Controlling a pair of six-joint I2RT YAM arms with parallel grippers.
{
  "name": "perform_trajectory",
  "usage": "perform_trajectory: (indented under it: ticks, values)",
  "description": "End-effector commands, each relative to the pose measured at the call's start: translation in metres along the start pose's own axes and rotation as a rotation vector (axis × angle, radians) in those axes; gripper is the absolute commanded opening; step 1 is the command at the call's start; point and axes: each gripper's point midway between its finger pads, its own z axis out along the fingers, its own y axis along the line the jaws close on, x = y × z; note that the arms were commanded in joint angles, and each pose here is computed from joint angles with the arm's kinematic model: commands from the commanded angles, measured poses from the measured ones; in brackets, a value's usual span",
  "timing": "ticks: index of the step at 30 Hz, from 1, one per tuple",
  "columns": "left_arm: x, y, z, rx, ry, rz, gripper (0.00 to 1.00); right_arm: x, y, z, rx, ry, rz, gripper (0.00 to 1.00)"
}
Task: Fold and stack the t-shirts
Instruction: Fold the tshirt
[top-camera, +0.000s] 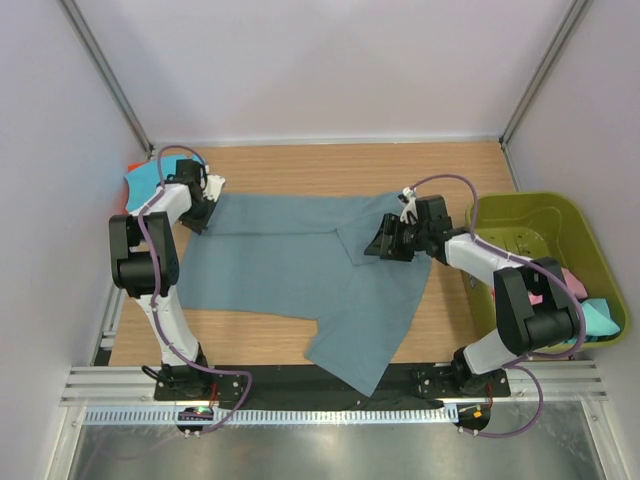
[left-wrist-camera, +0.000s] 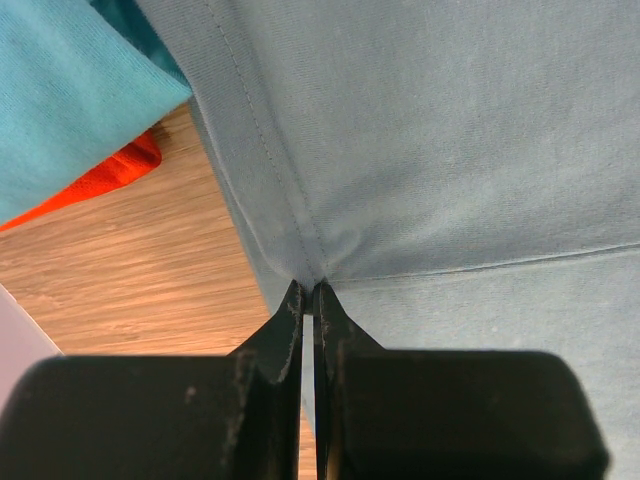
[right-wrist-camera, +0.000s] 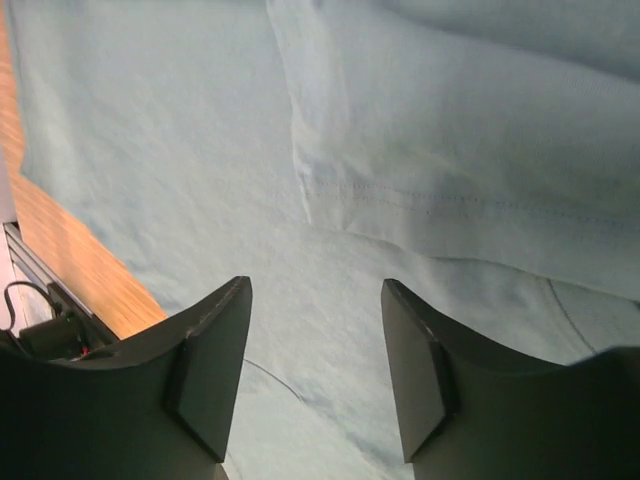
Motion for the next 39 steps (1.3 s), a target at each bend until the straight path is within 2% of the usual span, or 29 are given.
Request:
perform_trajectory:
  ticks: [1,4,9,14,19,23,28,33,39]
  values:
    - [-0.013,0.015,-0.015,-0.043,-0.051,-0.022,0.00,-0.055,0.021,-0.010,-0.025,-0.143,-0.044,0.62]
    - [-0.014,0.016,-0.015,-0.043,-0.051,-0.022,0.00,-0.089,0.020,-0.017,-0.006,-0.215,-0.072,0.63]
    - [-0.015,0.015,-0.014,-0.041,-0.055,-0.027,0.00,-0.123,-0.012,-0.019,0.074,-0.267,-0.107,0.61]
    - [-0.014,0.014,-0.013,-0.035,-0.048,-0.025,0.00,-0.134,-0.047,-0.007,0.158,-0.248,-0.140,0.61]
    - [-0.018,0.015,-0.015,-0.036,-0.056,-0.024,0.00,-0.142,-0.064,-0.010,0.239,-0.231,-0.165,0.61]
    - [-0.021,0.016,-0.016,-0.032,-0.060,-0.026,0.00,-0.138,-0.064,-0.030,0.271,-0.226,-0.172,0.60]
    - [-0.023,0.017,-0.017,-0.034,-0.065,-0.027,0.00,-0.106,-0.071,-0.051,0.298,-0.178,-0.125,0.57]
    - [-0.023,0.017,-0.019,-0.032,-0.068,-0.025,0.00,-0.063,-0.085,-0.054,0.327,-0.113,-0.081,0.55]
    - [-0.022,0.016,-0.019,-0.029,-0.063,-0.019,0.00,-0.037,-0.097,-0.054,0.349,-0.057,-0.061,0.50]
